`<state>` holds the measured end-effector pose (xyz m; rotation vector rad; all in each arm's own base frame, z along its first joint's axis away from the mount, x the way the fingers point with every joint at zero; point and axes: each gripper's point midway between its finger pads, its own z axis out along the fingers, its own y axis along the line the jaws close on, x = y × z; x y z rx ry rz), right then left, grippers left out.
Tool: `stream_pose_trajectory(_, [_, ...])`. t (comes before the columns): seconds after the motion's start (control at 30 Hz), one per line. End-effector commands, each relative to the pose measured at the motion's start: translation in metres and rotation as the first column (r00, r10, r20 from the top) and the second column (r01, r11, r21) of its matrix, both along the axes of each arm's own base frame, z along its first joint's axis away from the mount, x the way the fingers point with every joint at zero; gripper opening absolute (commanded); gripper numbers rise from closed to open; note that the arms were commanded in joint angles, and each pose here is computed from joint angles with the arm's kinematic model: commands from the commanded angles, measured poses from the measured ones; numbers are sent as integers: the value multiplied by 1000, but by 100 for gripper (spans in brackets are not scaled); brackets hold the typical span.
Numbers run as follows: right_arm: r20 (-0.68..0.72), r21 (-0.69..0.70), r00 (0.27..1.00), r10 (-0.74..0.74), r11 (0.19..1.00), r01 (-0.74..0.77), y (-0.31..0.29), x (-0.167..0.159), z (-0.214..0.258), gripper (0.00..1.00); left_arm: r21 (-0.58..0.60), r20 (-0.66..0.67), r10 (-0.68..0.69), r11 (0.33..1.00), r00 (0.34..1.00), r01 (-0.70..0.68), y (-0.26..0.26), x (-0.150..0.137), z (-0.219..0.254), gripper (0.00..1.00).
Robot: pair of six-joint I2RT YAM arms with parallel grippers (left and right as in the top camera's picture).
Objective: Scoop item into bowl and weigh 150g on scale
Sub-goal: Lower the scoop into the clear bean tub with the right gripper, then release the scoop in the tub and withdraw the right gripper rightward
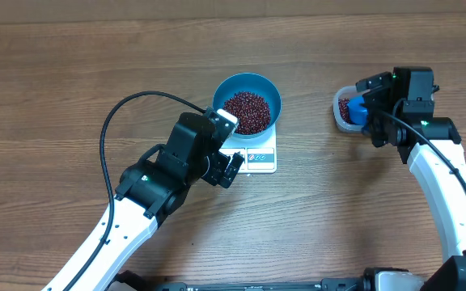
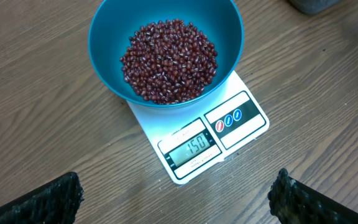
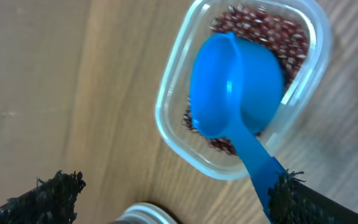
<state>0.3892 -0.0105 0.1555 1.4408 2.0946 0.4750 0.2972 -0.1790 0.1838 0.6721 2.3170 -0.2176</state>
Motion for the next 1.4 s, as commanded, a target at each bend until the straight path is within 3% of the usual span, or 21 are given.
stream_pose_trajectory(0.0, [1,-12,1000,4,1000,-4,-2,-1,7,100,-15,-15,4,1000,1000,-4,-1,-1,-2,100])
stream_pose_trajectory(0.43, [-76,-13,997,8,1000,-9,-2,-22,1,100,-15,-15,4,1000,1000,-4,-1,-1,-2,100])
stream_pose_trajectory(0.67, [-58,-128,985,163,977,-169,-1,-27,15,100,-15,-15,4,1000,1000,-4,-1,-1,-2,100])
stream_pose_trajectory(0.97, [-133,-399,853,504,761,-512,0,-52,50,100,-15,-15,4,1000,1000,-4,-1,-1,-2,100])
stream_pose_trajectory(1.17, [-228,-448,770,596,637,-627,0,-85,57,100,-15,-15,4,1000,1000,-4,-1,-1,-2,99])
stream_pose_trajectory(1.37, [-238,-476,747,621,596,-647,0,-102,67,100,-15,-15,4,1000,1000,-4,-1,-1,-2,100])
